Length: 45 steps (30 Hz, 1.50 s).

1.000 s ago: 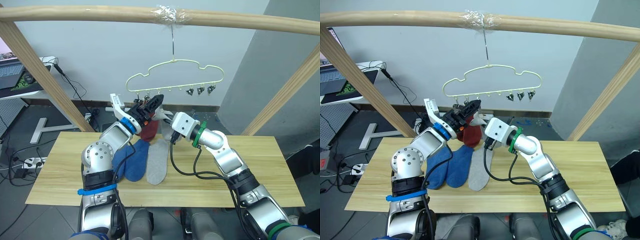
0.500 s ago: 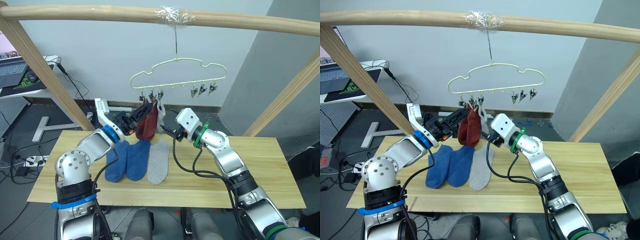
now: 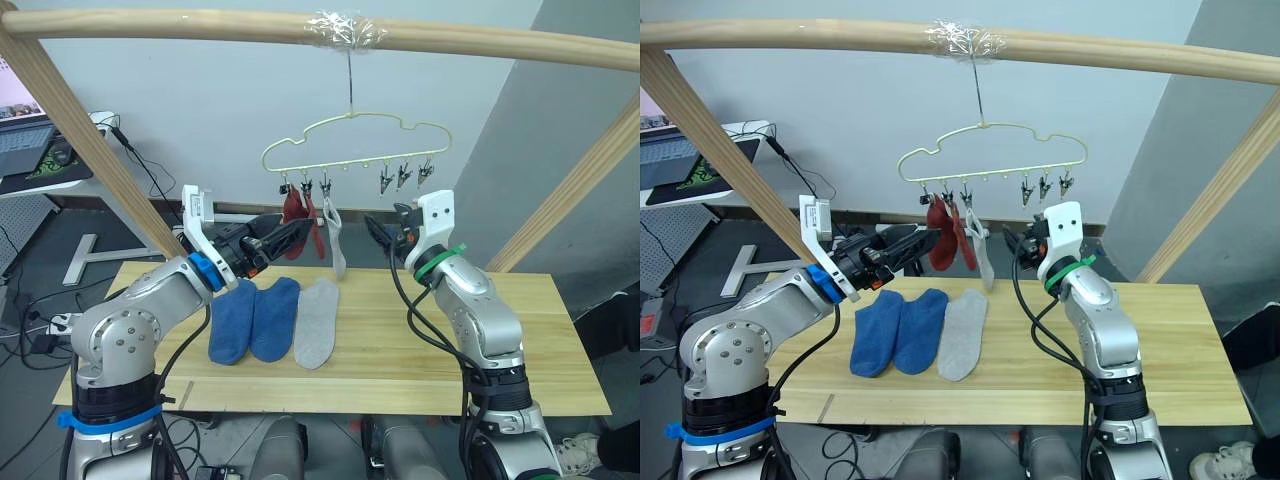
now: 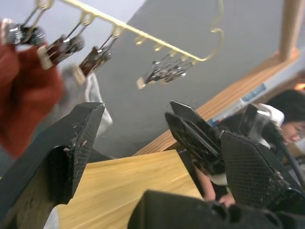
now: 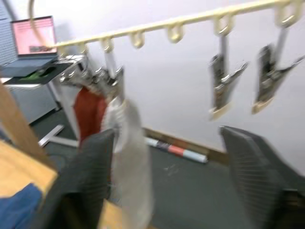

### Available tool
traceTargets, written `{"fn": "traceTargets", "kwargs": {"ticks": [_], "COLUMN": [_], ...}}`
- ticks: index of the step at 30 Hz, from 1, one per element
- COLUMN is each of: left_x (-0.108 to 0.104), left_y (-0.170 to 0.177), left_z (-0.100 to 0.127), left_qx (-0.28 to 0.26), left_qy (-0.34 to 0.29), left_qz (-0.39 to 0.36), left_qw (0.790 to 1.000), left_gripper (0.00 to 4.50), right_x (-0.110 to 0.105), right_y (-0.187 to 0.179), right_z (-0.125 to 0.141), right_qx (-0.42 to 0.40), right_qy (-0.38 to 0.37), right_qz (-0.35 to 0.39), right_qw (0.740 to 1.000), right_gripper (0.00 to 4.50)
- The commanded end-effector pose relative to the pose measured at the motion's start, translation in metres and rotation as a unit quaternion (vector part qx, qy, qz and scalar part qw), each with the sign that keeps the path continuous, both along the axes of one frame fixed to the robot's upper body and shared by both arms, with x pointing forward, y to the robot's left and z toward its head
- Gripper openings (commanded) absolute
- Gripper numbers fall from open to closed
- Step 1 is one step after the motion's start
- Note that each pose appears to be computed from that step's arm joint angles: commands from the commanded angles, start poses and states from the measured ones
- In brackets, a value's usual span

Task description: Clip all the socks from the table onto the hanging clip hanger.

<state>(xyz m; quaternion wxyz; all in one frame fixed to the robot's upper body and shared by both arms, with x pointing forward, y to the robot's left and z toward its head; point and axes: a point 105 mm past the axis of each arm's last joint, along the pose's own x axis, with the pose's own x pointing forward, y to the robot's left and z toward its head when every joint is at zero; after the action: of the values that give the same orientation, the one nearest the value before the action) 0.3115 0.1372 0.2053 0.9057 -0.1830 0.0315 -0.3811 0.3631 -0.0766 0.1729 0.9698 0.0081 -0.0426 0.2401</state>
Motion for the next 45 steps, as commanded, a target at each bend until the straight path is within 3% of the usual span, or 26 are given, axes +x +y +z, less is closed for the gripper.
{"fn": "traceTargets", "kwargs": {"ticks": [1,11,14,16,30,33,36,45], "left_x": [0.003,0.002,0.002,0.001,-0.002,-0.002,-0.002,0.000], "left_y": [0.002,-0.007,-0.005,-0.004,-0.003,-0.003,-0.003,-0.005], "left_z": [0.015,0.017,0.019,0.019,0.018,0.019,0.019,0.021], "left_qx": [-0.008,-0.014,-0.011,-0.011,-0.010,-0.011,-0.012,-0.014], "left_qy": [-0.037,-0.046,-0.049,-0.049,-0.051,-0.051,-0.052,-0.056], "left_qz": [0.007,0.000,0.002,0.004,0.005,0.004,0.004,-0.001], "left_qw": [0.999,0.999,0.999,0.999,0.999,0.999,0.999,0.998], "left_gripper": [4.50,4.50,4.50,4.50,4.50,4.50,4.50,4.50], "right_x": [-0.001,0.015,0.022,0.024,0.035,0.035,0.036,0.043], "right_y": [0.006,0.012,0.012,0.011,0.006,0.006,0.006,0.011], "right_z": [0.022,0.027,0.027,0.027,0.026,0.025,0.026,0.033], "right_qx": [0.006,0.021,0.026,0.028,0.039,0.038,0.039,0.046], "right_qy": [-0.038,-0.037,-0.033,-0.031,-0.016,-0.016,-0.016,-0.023], "right_qz": [-0.001,-0.024,-0.036,-0.039,-0.051,-0.054,-0.059,-0.057], "right_qw": [0.999,0.999,0.998,0.998,0.998,0.998,0.997,0.997], "right_gripper": [2.42,2.42,1.77,1.09,1.09,1.62,2.60,2.60]}}
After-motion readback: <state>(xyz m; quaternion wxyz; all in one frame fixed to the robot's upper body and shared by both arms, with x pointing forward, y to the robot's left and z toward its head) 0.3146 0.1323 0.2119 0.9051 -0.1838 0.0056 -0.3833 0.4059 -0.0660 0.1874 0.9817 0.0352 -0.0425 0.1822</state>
